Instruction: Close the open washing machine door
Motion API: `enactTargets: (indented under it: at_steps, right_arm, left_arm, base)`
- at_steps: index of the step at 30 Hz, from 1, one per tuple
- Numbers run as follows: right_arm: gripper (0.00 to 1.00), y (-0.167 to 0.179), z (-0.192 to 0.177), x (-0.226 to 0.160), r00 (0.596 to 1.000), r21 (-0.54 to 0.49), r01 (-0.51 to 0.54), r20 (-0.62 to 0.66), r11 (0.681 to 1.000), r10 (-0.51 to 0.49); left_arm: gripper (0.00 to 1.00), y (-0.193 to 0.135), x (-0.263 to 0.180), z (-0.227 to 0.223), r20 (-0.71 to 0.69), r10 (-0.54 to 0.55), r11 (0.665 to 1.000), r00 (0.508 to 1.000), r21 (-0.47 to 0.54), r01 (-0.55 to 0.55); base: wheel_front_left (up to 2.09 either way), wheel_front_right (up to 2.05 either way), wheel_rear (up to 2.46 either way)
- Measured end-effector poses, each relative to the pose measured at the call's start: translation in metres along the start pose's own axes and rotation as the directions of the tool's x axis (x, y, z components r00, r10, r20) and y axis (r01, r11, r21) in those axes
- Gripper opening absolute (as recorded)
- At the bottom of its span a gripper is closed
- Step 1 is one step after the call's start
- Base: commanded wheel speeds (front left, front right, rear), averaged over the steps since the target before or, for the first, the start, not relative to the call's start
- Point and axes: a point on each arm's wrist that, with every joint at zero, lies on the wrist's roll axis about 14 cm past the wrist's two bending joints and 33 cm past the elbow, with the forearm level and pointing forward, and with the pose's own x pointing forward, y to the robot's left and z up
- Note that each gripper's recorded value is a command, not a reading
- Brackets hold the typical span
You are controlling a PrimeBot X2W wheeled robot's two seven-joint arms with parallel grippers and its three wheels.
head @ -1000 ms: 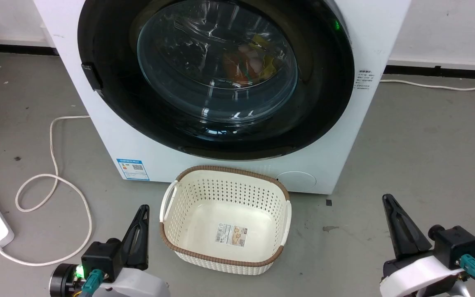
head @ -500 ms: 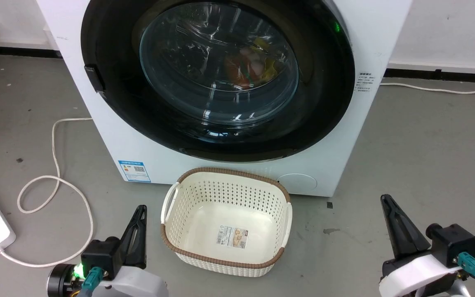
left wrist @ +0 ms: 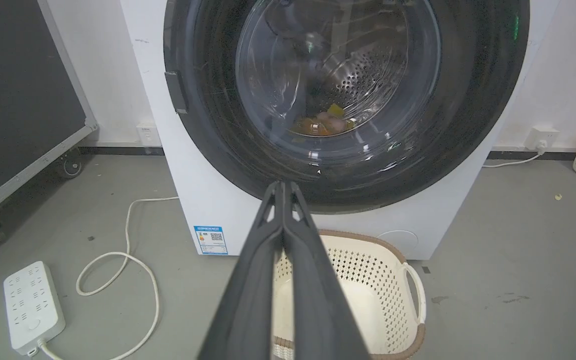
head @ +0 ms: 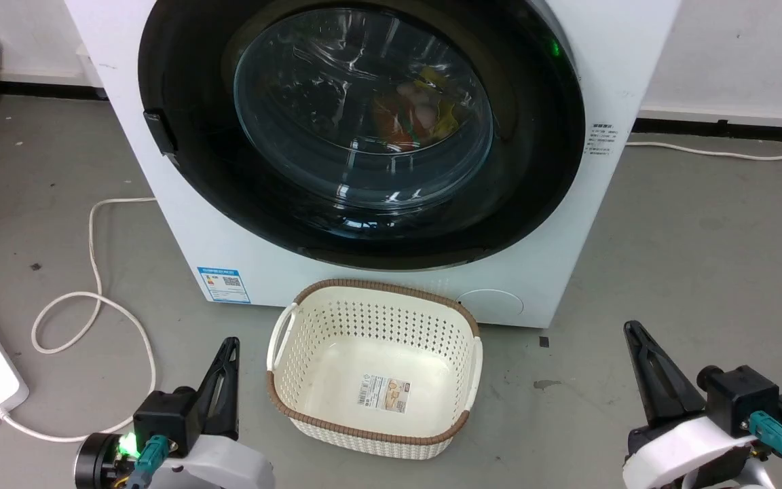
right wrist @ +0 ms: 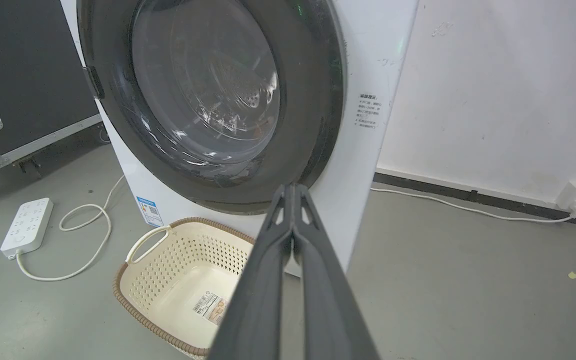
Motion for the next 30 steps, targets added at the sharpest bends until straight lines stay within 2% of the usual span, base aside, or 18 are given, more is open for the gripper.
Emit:
enactTargets:
  at_steps: [30]
  right_arm:
    - [0.00, 0.0054, 0.0035, -0.0012, 1.000, -0.019, -0.016, -0.025, 1.000, 0.016]
  left_arm:
    - [0.00, 0.0094, -0.0031, 0.0048, -0.020, 0.046, 0.999, 0.999, 0.029, -0.046]
  base:
    - [0.00, 0.00, 0.00]
